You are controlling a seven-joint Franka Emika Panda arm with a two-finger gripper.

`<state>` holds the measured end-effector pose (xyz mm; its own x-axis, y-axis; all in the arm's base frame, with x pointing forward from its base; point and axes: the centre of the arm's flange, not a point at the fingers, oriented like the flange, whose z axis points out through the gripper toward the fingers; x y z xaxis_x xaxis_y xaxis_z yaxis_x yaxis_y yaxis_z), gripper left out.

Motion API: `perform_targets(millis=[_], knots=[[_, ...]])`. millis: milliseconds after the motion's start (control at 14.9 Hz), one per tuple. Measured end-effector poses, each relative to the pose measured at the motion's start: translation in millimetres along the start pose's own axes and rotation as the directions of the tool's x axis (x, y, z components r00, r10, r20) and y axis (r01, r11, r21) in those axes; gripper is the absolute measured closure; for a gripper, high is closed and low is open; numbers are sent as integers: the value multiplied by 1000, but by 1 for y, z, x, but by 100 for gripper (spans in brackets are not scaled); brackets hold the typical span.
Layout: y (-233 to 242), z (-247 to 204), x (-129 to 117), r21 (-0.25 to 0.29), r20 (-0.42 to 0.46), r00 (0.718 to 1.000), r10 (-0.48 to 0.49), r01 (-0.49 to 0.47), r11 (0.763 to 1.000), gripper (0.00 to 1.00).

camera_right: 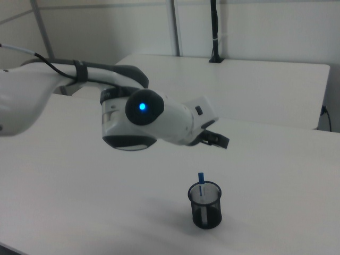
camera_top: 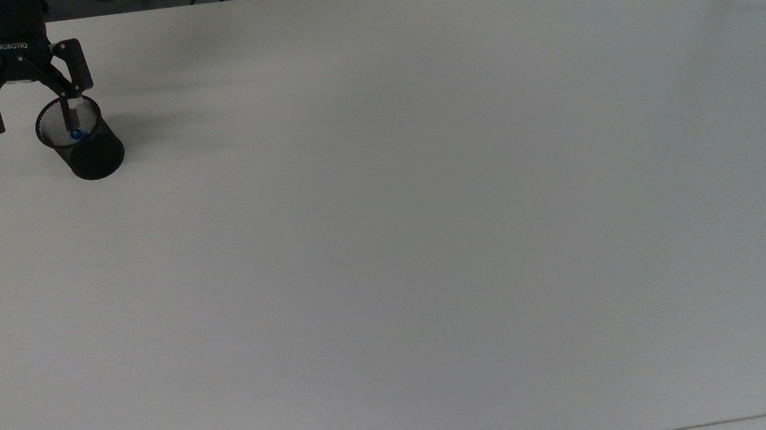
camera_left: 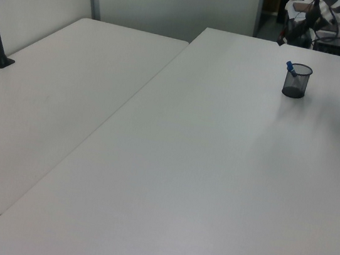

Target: Insert the marker

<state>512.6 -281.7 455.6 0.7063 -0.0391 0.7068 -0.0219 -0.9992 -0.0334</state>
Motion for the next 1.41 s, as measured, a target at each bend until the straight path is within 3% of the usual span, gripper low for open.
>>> perform_targets(millis=[202, 403, 605, 807, 941, 1143, 1412], knots=[[-11, -18, 26, 55, -28, 998, 59, -57, 997, 0], [-12, -34, 44, 163, -3, 998, 63, -62, 985, 0], [10, -69, 61, 260, 99, 995, 31, -56, 964, 0], [13, -103, 83, 295, 215, 976, 39, -103, 950, 0], [0, -112, 92, 288, 305, 950, 66, -158, 944, 0], [-36, -112, 108, 204, 439, 890, 121, -230, 952, 0], [-106, -102, 131, 116, 530, 832, 162, -260, 959, 0]])
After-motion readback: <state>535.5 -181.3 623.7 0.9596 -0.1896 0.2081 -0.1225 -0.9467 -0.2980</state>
